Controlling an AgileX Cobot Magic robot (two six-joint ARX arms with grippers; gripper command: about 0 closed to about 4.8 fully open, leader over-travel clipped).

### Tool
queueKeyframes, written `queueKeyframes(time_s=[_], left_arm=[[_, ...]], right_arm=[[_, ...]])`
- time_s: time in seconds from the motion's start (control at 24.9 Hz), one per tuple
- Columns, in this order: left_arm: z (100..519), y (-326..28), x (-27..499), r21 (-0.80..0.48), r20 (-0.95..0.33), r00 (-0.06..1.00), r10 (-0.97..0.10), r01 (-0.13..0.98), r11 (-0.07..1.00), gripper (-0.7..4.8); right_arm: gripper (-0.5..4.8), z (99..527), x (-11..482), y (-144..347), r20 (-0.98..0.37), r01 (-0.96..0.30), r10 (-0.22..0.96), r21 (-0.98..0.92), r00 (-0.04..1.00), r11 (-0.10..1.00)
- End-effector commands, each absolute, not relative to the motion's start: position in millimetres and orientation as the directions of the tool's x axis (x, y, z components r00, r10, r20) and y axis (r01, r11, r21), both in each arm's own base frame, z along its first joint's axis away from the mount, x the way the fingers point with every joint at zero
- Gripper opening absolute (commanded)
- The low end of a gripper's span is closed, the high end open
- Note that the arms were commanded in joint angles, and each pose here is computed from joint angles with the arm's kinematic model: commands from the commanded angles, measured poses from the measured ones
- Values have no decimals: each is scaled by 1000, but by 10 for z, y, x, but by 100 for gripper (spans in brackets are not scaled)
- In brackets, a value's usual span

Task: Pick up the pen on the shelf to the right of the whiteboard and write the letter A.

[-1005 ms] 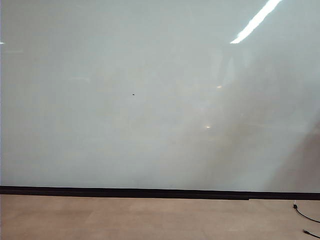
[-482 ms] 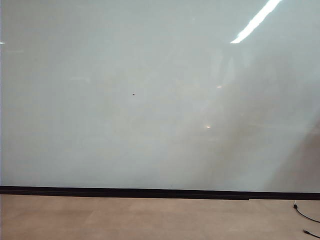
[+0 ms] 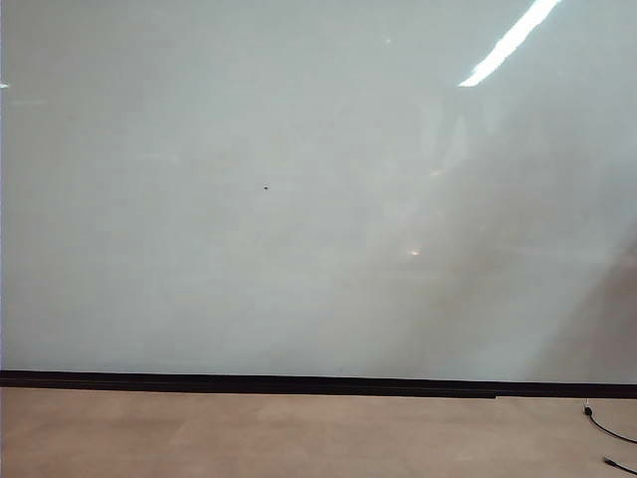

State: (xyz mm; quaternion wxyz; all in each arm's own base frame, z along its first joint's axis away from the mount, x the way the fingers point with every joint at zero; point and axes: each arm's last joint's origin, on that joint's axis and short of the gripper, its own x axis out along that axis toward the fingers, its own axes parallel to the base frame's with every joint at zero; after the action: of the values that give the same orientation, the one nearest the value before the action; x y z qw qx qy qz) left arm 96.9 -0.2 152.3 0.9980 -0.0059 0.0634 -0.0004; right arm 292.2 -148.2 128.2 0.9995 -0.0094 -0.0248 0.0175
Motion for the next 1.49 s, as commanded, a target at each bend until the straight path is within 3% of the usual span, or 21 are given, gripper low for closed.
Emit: queueKeyframes(time_s=[0.04,0.16,0.32,0.44,1.0,1.49], left_arm=[[1541,-3,969,-8,-115,993,-5,4,1000,-4],[1541,-3,969,-8,-115,993,-5,4,1000,-5],[1541,-3,969,-8,-115,993,-5,4,1000,-5],[1541,-3,969,-9,-115,993,-5,4,1000,-4],[1541,-3,969,-9,-115,993,-5,4,1000,-5],[1541,-3,969,-8,-115,993,-5,4,1000,-4]], right_arm=[[168,1311,2925,-1480,67,-41,42,-28,997,999],[153,1311,2926,-1478,67,-42,44,-28,997,999],[40,1311,2926,-1474,67,-53,55,-29,996,998],[-8,1311,2925,-1472,67,-63,65,-30,996,998],[-9,1374,2953,-1488,89,-57,62,-55,994,997],[-9,1408,2948,-1527,105,86,-80,-61,991,994]])
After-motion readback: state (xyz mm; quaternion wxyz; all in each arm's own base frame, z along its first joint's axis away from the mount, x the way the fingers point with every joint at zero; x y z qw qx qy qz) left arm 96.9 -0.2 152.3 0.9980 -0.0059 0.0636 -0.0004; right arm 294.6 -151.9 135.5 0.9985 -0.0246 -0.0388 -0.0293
